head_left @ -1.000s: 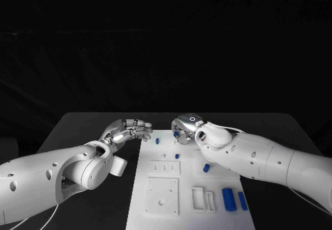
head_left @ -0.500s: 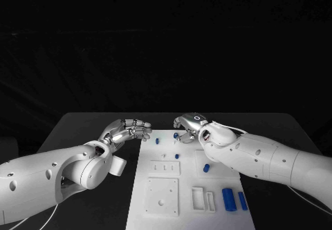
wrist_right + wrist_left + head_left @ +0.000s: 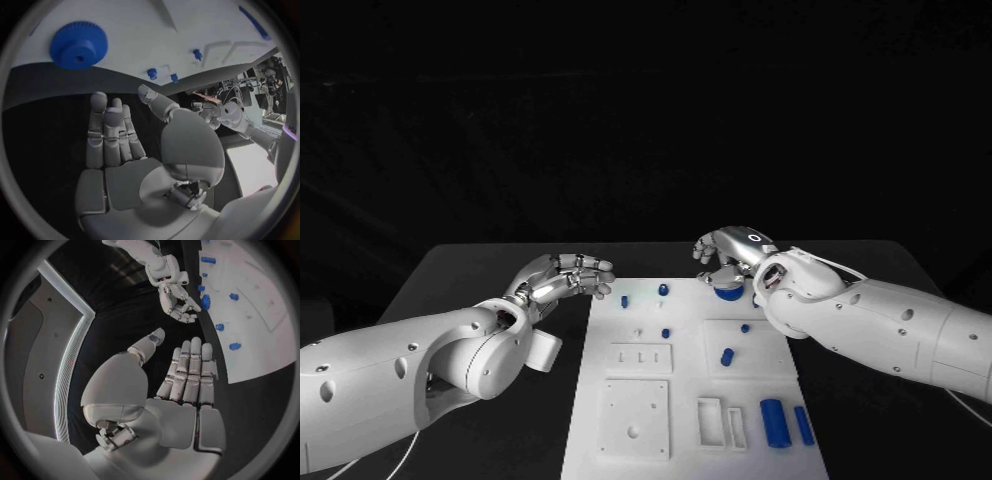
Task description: Assemble the parts on the task board
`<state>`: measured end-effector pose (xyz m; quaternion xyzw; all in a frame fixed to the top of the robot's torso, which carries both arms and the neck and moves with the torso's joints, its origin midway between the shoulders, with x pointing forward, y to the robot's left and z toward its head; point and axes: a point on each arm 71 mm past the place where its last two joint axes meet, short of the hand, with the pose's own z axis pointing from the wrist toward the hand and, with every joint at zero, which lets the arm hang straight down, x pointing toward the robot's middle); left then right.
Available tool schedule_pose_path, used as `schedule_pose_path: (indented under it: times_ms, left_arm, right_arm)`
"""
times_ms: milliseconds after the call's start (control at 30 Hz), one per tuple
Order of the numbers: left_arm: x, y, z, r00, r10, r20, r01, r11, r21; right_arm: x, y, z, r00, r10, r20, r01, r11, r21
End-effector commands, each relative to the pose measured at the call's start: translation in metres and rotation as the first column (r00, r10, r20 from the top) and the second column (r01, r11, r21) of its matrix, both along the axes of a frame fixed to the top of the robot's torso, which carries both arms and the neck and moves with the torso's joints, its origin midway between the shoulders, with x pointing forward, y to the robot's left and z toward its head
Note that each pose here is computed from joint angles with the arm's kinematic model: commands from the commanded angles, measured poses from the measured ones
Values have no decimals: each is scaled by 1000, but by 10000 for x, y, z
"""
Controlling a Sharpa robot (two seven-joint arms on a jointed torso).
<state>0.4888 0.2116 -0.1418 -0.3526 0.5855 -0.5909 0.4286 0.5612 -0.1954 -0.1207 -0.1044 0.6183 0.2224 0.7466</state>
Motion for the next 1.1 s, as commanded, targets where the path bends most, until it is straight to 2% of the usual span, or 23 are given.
schedule_pose_path:
  times_ms: [33, 267, 500, 633, 1100]
  left_arm:
    - [0, -11, 15, 1000, -24, 5, 24, 1000, -14]
    - [-1, 0, 16, 1000, -27, 6, 27, 1000, -16]
    - [8, 6, 11, 1000, -27, 6, 27, 1000, -16]
    - [14, -2, 10, 1000, -30, 10, 30, 999, -11]
    - [29, 6, 0, 1000, -29, 3, 29, 1000, -7]
  right_arm:
    - [-22, -121, -14, 998, -20, -66, 20, 1000, -6]
    - [-46, -339, -86, 983, -57, -177, 50, 998, -41]
    - [55, -487, -146, 964, -101, -245, 94, 995, -40]
    - [127, -499, -168, 961, -110, -252, 104, 994, -34]
    - [155, -499, -236, 954, -116, -275, 109, 993, -44]
